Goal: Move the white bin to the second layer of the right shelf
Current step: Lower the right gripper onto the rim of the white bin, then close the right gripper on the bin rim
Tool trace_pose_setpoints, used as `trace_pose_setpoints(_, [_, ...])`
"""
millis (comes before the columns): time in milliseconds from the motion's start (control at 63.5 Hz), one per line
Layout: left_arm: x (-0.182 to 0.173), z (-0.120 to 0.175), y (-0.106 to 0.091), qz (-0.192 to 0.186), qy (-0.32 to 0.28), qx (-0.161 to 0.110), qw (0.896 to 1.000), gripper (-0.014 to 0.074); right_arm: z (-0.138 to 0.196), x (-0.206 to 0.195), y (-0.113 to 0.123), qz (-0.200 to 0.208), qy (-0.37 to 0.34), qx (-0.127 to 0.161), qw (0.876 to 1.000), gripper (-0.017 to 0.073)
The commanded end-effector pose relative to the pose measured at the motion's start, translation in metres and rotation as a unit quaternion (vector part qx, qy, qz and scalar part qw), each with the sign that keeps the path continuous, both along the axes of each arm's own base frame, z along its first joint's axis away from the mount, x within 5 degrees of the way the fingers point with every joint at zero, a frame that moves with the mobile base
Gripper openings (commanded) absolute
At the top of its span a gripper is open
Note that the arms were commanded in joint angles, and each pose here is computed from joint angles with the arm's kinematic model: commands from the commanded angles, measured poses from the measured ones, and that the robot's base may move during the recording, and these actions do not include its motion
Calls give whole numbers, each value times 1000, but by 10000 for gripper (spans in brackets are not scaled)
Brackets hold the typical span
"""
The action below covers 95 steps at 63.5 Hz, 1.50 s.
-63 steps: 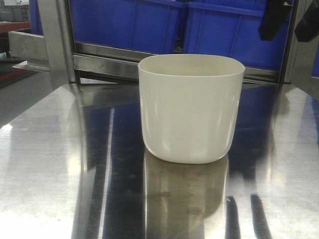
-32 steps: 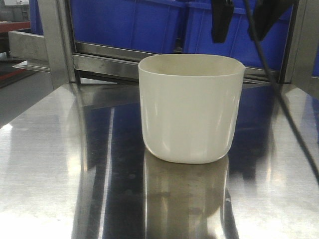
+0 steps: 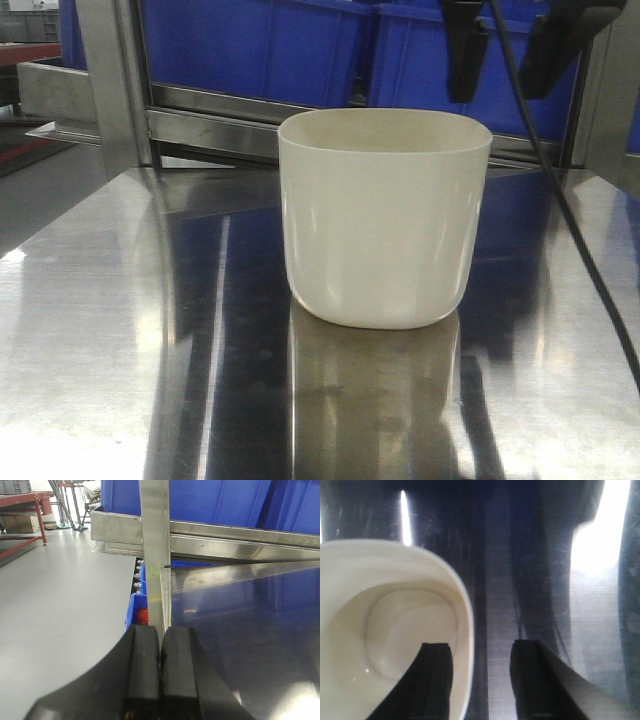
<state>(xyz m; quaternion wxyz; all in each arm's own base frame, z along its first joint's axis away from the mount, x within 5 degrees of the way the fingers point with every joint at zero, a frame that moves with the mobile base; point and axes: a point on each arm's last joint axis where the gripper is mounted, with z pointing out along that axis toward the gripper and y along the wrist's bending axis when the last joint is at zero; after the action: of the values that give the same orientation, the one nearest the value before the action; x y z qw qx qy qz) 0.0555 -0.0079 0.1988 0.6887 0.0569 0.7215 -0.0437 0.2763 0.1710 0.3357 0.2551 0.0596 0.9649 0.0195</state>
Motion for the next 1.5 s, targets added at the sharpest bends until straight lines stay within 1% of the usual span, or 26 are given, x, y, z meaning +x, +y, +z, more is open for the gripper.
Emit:
trace_pose_setpoints(0, [0,-4,0,-2,-32,-6,999,85,20,0,-6,2,-45,15,999,383])
trace_pose_setpoints(173, [0,-4,0,-2,-32,-6,999,85,11,1,-4,8,-42,18,999,383])
trace_pose_setpoints(331, [0,-4,0,-2,-32,-6,999,85,3,1,-1,13,-34,32,999,383])
trace_pose_setpoints(567, [0,-4,0,-2,-32,-6,999,85,-11,13,-5,-6,-15,27,1000,383])
trace_pose_setpoints(898, [0,-4,0,-2,-32,-6,999,85,-30,23,1,-8,6,22,1000,383])
trace_pose_setpoints(1118, [0,-4,0,-2,-32,-6,999,85,-30,25,2,-6,2,25,1000,378])
trace_pose_setpoints(1197, [0,-4,0,-2,-32,-6,999,85,-30,25,2,-6,1,26,1000,345])
trace_pose_setpoints(1229, [0,-4,0,-2,-32,-6,999,85,-30,25,2,-5,1,27,1000,304])
trace_pose_setpoints(1339, [0,-4,0,-2,-32,-6,999,85,-30,25,2,-6,2,26,1000,216])
trace_pose_setpoints(1481, [0,-4,0,-2,-32,-6,999,85,-30,24,2,-7,3,24,1000,168])
